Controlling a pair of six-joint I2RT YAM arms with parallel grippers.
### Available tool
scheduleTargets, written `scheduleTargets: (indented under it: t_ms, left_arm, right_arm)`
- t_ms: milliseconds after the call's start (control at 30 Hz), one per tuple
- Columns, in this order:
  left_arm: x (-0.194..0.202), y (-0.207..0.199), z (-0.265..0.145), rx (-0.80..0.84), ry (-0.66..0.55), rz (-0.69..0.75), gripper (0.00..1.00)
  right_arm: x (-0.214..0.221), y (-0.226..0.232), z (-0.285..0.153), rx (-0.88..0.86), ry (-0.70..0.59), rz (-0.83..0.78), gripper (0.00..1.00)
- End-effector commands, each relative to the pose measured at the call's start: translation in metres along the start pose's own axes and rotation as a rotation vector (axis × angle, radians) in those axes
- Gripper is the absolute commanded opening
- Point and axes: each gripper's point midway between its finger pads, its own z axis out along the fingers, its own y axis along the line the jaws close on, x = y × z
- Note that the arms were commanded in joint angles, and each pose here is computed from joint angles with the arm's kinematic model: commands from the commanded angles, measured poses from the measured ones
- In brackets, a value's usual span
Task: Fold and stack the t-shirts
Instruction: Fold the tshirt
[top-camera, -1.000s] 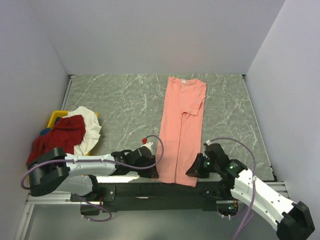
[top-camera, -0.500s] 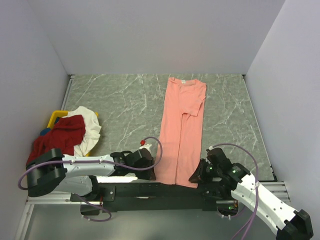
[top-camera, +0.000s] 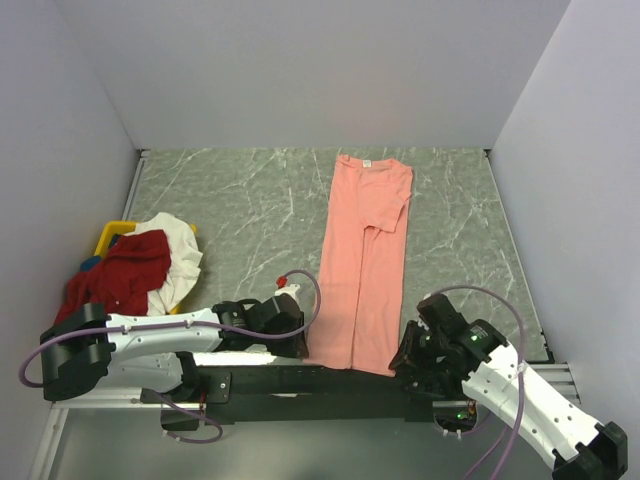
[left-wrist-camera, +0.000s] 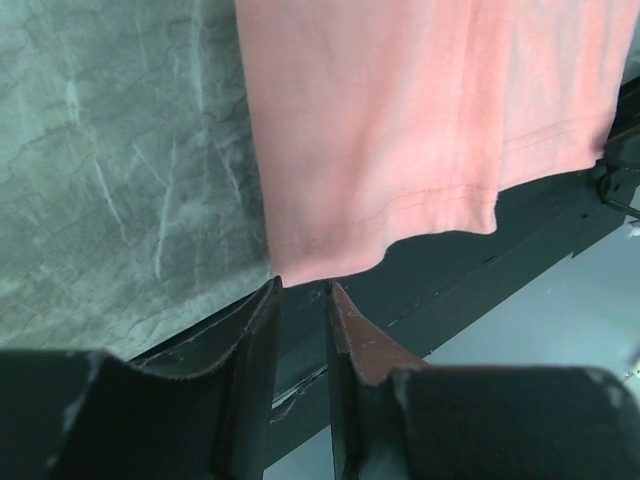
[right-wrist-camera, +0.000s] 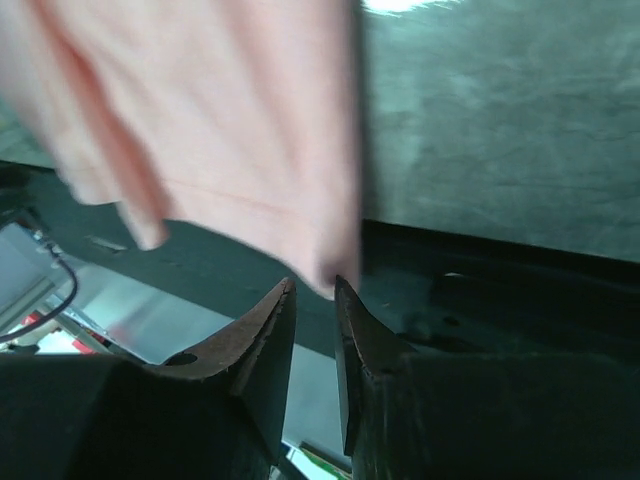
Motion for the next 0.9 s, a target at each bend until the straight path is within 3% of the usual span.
scheduleTargets:
  t_ms: [0, 300, 867]
  left_arm:
    - [-0.009, -0.01, -0.006, 0.026, -0.035, 0.017, 0.3]
    - [-0.01, 0.002, -0.001, -0.016, -0.056, 0.004, 0.43]
    - [0.009, 0.017, 0.029, -0.012, -0.007, -0.026, 0.42]
  right_arm:
    - [0.009, -0.018, 0.011, 0.051, 0.045, 0.023, 0.3]
    - [0.004, -0.019, -0.002, 0.113, 0.021, 0.001, 0.31]
    - [0.001, -0.011, 0.015, 0.003, -0.009, 0.065, 0.33]
